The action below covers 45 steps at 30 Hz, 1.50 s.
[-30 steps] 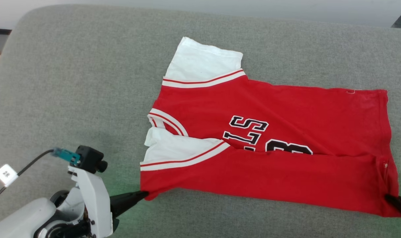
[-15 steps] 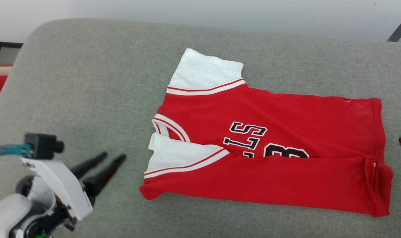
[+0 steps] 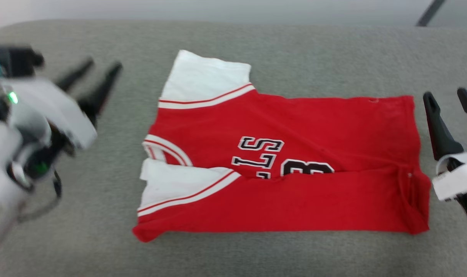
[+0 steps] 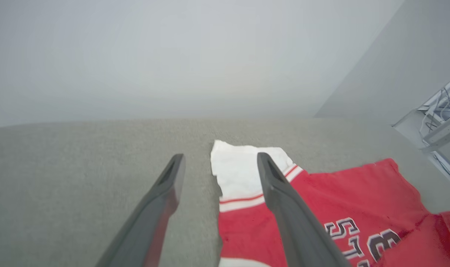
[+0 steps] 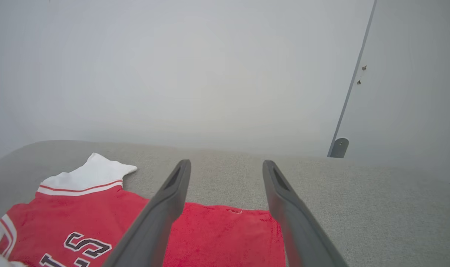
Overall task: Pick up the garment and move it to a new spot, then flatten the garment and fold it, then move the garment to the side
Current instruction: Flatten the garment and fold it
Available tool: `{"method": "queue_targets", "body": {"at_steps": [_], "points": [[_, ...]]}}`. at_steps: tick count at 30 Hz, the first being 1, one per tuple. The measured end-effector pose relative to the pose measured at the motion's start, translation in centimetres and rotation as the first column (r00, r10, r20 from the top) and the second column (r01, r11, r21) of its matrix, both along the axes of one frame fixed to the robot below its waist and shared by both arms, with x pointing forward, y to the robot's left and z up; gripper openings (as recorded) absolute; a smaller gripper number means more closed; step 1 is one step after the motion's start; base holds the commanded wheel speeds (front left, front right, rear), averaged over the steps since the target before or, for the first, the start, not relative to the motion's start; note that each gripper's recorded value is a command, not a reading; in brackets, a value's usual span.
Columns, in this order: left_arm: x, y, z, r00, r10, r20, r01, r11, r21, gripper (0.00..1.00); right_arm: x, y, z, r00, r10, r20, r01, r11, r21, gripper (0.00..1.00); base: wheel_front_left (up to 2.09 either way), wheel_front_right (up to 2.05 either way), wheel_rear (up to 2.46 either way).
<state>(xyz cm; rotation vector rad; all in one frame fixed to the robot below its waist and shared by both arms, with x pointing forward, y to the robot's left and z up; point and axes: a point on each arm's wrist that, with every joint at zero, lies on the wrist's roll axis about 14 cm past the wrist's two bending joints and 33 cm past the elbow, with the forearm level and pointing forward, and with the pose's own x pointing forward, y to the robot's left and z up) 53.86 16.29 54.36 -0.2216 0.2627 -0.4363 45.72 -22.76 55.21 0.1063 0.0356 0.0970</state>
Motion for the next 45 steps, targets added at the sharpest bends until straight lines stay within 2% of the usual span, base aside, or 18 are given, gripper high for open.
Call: {"method": "queue_targets", "body": {"at_steps": [5,8,14,16,19,24,27,28,29,30,34,36,39,43,45], "points": [[5.4,-1.7,0.3,1.000,-0.022,0.015,0.021,0.996,0.088,1.00,0.3,-0.8,1.1,0.996,-0.041,0.082,0.041,0.999,-0.007,1.00,0.00,0.00,0.00],[7.4,-3.8,-1.4,0.996,-0.077,-0.056,0.084,0.985,0.151,1.00,0.1,-1.5,0.8,0.994,-0.066,0.091,0.068,0.998,-0.014,1.00,0.00,0.00,0.00],[10.7,-6.1,-4.8,0.968,-0.113,-0.225,0.169,0.955,0.244,1.00,-0.1,-2.7,-0.8,0.992,-0.110,0.065,0.112,0.994,-0.020,1.00,0.00,0.00,0.00],[11.1,-6.5,-6.8,0.942,-0.120,-0.314,0.212,0.936,0.280,1.00,-0.2,-3.1,-1.6,0.991,-0.126,0.046,0.127,0.992,-0.025,1.00,0.00,0.00,0.00],[10.9,-6.6,-10.4,0.875,-0.107,-0.471,0.283,0.904,0.320,1.00,-0.4,-3.7,-2.8,0.989,-0.144,0.014,0.145,0.989,-0.033,1.00,0.00,0.00,0.00],[10.9,-6.4,-14.3,0.779,-0.082,-0.622,0.345,0.884,0.315,1.00,-0.6,-4.7,-4.4,0.984,-0.174,-0.033,0.172,0.983,-0.055,1.00,0.00,0.00,0.00],[11.1,-7.5,-15.3,0.742,-0.111,-0.661,0.363,0.896,0.256,1.00,-0.8,-5.3,-5.3,0.980,-0.191,-0.060,0.187,0.980,-0.067,1.00,0.00,0.00,0.00],[11.0,-7.9,-15.6,0.732,-0.126,-0.669,0.371,0.898,0.237,0.91,-0.9,-5.5,-5.6,0.978,-0.197,-0.069,0.192,0.979,-0.070,1.00,0.00,0.00,0.00],[10.9,-8.3,-15.8,0.721,-0.142,-0.678,0.380,0.900,0.216,0.40,-1.0,-5.6,-5.9,0.976,-0.202,-0.076,0.197,0.978,-0.070,1.00,0.00,0.00,0.00],[10.8,-8.6,-16.1,0.710,-0.152,-0.688,0.384,0.902,0.198,0.00,-1.0,-5.8,-6.1,0.975,-0.207,-0.085,0.201,0.977,-0.071,1.00,0.00,0.00,0.00],[10.3,-9.7,-16.2,0.688,-0.195,-0.699,0.416,0.895,0.160,0.00,0.2,-5.3,-6.4,0.977,-0.175,-0.119,0.170,0.984,-0.051,1.00,0.00,0.00,0.00],[10.2,-10.0,-16.0,0.696,-0.207,-0.687,0.419,0.895,0.155,0.00,1.6,-4.9,-5.9,0.981,-0.142,-0.133,0.134,0.989,-0.066,1.00,0.00,0.00,0.00],[10.2,-10.3,-15.8,0.705,-0.225,-0.672,0.426,0.893,0.148,0.00,3.6,-4.3,-6.7,0.968,-0.087,-0.235,0.062,0.992,-0.113,1.00,0.00,0.00,0.00],[9.9,-11.0,-15.3,0.710,-0.257,-0.655,0.440,0.889,0.128,0.00,6.2,-3.3,-8.7,0.908,-0.030,-0.417,-0.032,0.990,-0.140,1.00,0.00,0.00,0.00],[9.9,-10.9,-15.2,0.717,-0.260,-0.646,0.440,0.888,0.130,0.00,7.0,-3.6,-10.0,0.856,-0.029,-0.516,-0.059,0.986,-0.153,1.00,0.00,0.00,0.00]]}}
